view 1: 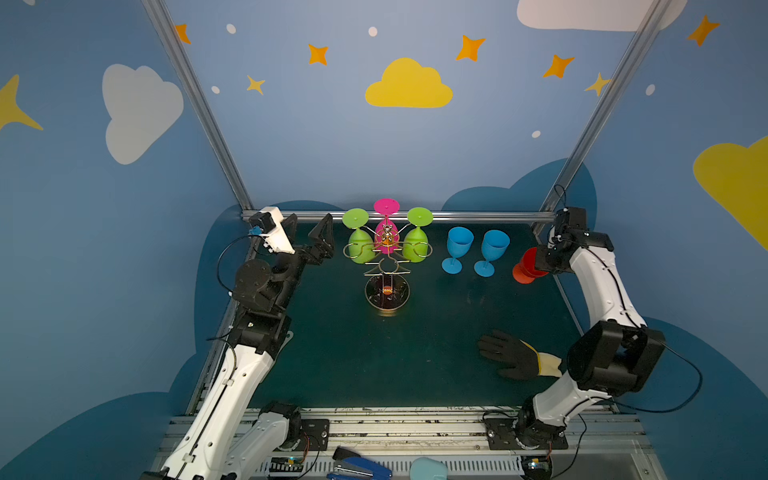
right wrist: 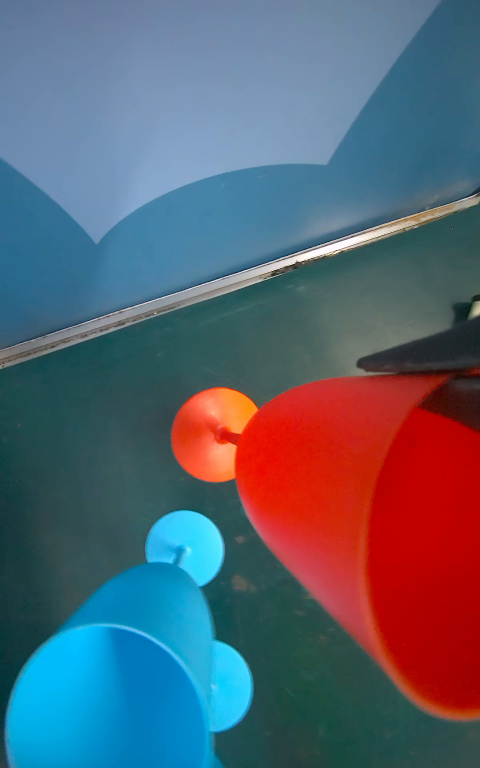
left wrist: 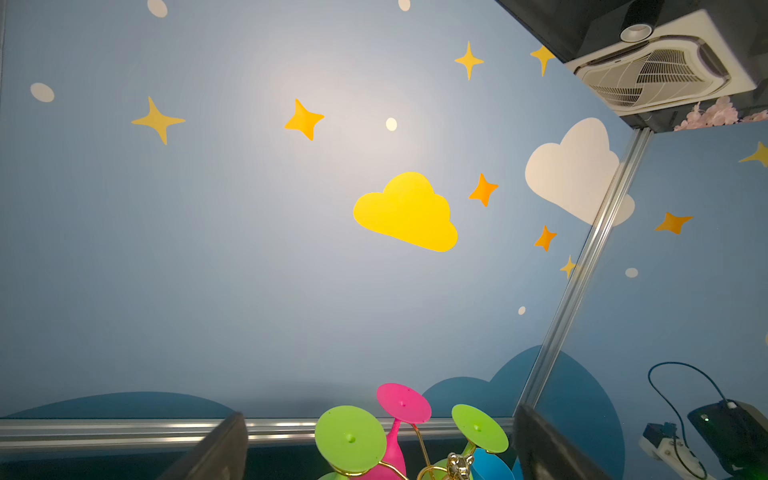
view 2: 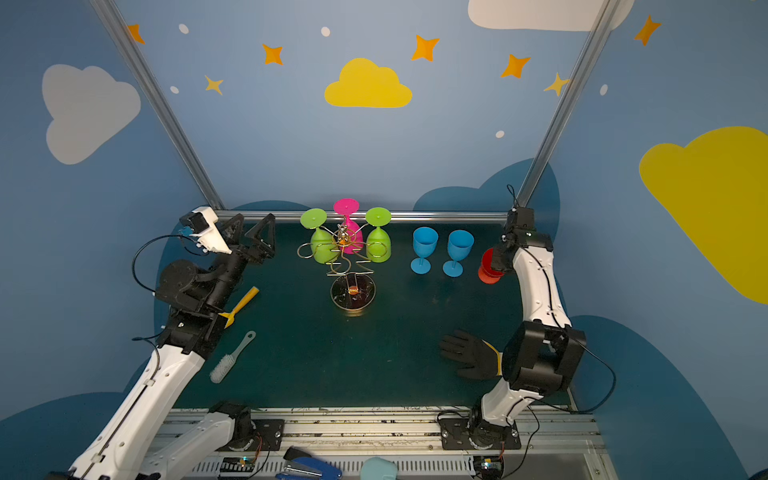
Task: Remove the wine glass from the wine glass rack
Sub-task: 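Lower the red glass upright beside the blue glasses with the right gripper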
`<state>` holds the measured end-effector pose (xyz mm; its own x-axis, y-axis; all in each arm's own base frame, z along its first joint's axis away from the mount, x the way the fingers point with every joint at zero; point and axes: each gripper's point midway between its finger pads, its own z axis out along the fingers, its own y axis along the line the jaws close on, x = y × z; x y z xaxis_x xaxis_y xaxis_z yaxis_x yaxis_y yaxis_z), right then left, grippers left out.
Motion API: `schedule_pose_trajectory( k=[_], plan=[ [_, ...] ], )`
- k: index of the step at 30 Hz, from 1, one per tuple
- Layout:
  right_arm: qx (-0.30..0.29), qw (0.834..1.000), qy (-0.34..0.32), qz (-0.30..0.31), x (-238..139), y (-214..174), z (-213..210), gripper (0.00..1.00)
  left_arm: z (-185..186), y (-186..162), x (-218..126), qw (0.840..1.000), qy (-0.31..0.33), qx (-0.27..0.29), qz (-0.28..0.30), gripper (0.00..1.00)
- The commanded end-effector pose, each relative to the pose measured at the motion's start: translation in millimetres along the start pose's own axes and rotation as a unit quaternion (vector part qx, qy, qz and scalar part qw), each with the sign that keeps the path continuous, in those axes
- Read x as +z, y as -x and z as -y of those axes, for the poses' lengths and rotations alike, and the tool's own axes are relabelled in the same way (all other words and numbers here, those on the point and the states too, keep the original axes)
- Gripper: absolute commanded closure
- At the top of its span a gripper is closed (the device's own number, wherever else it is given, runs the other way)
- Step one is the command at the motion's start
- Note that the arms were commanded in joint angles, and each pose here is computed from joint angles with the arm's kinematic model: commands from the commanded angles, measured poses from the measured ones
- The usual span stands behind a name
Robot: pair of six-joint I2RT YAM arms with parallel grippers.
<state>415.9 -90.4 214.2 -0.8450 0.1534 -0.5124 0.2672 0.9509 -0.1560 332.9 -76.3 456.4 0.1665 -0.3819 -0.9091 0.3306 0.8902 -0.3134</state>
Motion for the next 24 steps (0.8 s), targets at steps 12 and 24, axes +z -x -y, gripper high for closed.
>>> schedule_pose_trajectory(
  k=[12,24],
  plan=[
    [-0.003,0.997,0.020,-0.078,46.5,33.2,-15.3,1.00,-4.9,7.5,-1.8,0.999,0.017,0.025,0.009,0.01],
    [-0.007,0.991,0.028,-0.128,68.2,26.9,-23.3,0.95,-7.3,8.5,-2.5,0.999,0.025,0.033,0.009,0.01]
  ],
)
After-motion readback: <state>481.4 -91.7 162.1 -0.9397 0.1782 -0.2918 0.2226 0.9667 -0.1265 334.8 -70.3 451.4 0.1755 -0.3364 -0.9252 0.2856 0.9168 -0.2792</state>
